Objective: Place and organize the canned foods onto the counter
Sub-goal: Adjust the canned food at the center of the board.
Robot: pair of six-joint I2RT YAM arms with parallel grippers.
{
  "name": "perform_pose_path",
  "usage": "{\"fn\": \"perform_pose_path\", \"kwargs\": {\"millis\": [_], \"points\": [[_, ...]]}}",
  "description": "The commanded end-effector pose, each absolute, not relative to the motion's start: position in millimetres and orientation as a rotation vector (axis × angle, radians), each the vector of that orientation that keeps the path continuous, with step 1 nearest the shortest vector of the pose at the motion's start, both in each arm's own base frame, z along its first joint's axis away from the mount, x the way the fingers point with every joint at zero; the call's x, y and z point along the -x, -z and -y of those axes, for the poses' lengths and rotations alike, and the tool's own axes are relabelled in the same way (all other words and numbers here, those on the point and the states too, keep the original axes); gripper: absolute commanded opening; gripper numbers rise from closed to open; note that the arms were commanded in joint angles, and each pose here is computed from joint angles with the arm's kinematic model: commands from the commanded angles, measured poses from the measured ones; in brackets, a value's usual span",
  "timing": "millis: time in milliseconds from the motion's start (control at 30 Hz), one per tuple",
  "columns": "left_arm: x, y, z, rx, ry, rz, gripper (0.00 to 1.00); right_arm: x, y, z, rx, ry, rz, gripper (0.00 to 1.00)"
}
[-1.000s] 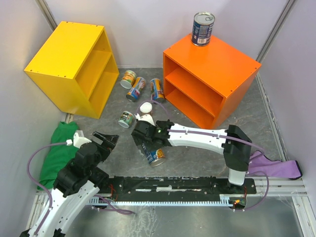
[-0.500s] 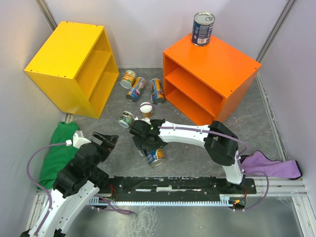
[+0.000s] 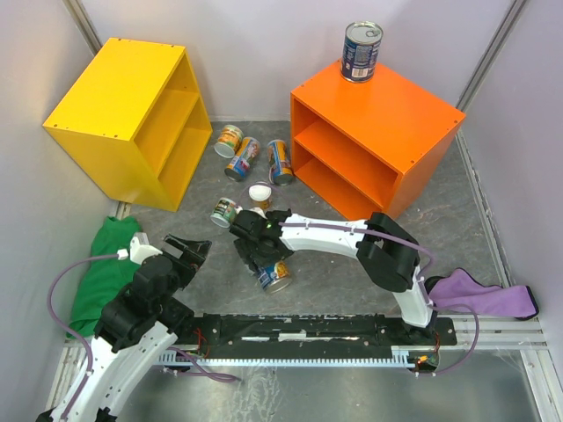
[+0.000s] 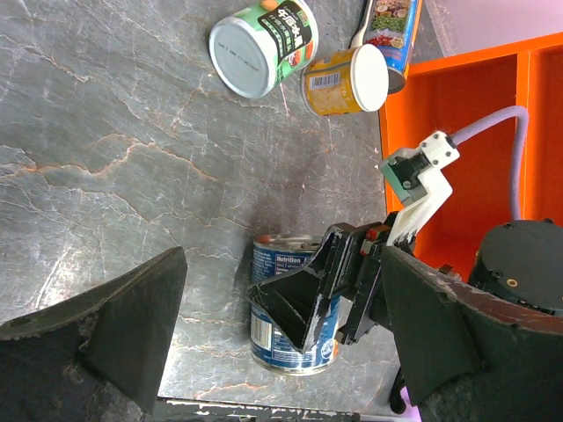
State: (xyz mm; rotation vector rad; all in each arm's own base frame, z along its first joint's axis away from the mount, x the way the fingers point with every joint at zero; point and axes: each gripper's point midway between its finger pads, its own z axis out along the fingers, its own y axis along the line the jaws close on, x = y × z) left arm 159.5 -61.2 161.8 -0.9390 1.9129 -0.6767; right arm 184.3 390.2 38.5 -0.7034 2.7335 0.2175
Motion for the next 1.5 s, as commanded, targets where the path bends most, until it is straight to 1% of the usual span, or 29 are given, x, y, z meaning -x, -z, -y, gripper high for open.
{"fn": "perform_pose_path", "kwargs": {"millis": [0, 200, 367, 533, 1000, 1467], "points": [[-165, -178, 61, 0.979, 0.724, -1.841, 0.96, -217, -106, -418, 0.658, -0.393, -2.474, 0.48], [-168, -177, 64, 0.972, 0.725, -1.85, 0.96, -237, -152, -419, 0.589, -0.449, -2.285, 0.48], [-170, -178, 64, 0.963, 0.715, -1.853, 0.96, -243, -174, -414, 0.54, -0.493, -2.177, 0.48], [-173, -178, 67, 0.952, 0.71, -1.863, 0.96, -245, -174, -406, 0.492, -0.53, -2.11, 0.5], [-177, -177, 72, 0.931, 0.698, -1.891, 0.96, -249, -177, -408, 0.474, -0.586, -2.011, 0.57], [-174, -185, 73, 0.874, 0.66, -1.947, 0.97, -257, -185, -403, 0.419, -0.617, -1.851, 0.6]]}}
